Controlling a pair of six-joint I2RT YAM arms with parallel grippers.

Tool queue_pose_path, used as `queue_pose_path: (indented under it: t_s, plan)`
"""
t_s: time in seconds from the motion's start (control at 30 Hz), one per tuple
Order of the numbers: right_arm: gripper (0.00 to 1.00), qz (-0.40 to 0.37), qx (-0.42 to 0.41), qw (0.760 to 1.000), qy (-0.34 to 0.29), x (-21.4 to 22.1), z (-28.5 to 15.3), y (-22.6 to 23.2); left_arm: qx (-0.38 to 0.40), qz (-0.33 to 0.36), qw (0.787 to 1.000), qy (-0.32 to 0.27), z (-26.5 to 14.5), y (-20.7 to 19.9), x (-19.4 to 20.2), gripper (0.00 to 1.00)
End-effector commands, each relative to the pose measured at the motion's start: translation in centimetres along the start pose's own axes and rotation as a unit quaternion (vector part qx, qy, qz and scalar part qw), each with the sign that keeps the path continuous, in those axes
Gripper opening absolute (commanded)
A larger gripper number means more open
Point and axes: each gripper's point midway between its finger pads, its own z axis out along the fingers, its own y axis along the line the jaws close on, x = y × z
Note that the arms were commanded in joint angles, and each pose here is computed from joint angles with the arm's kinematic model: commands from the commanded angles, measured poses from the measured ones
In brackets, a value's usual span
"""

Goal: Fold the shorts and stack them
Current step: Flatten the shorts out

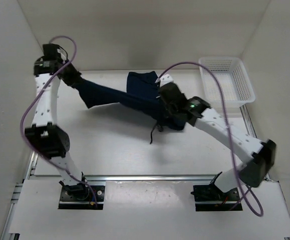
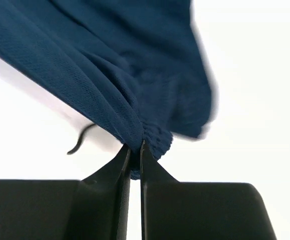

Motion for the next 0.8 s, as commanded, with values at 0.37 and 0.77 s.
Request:
queue_pose_path:
  t_s: [0.37,0.77]
  plan:
    - [0.00,-0.014,-0.175,0.965,-0.195,-3.1,-24.1,-4.3,0.168,0.029,0.924,-0.342,-34.2,-5.1,1.1,0.10]
    - [0.00,0.012,-0.074,0.984,-0.163,-1.0,-21.8,-7.4,0.147,0.041,0.917,-0.368,-34.2,-4.5,-0.1,0.10]
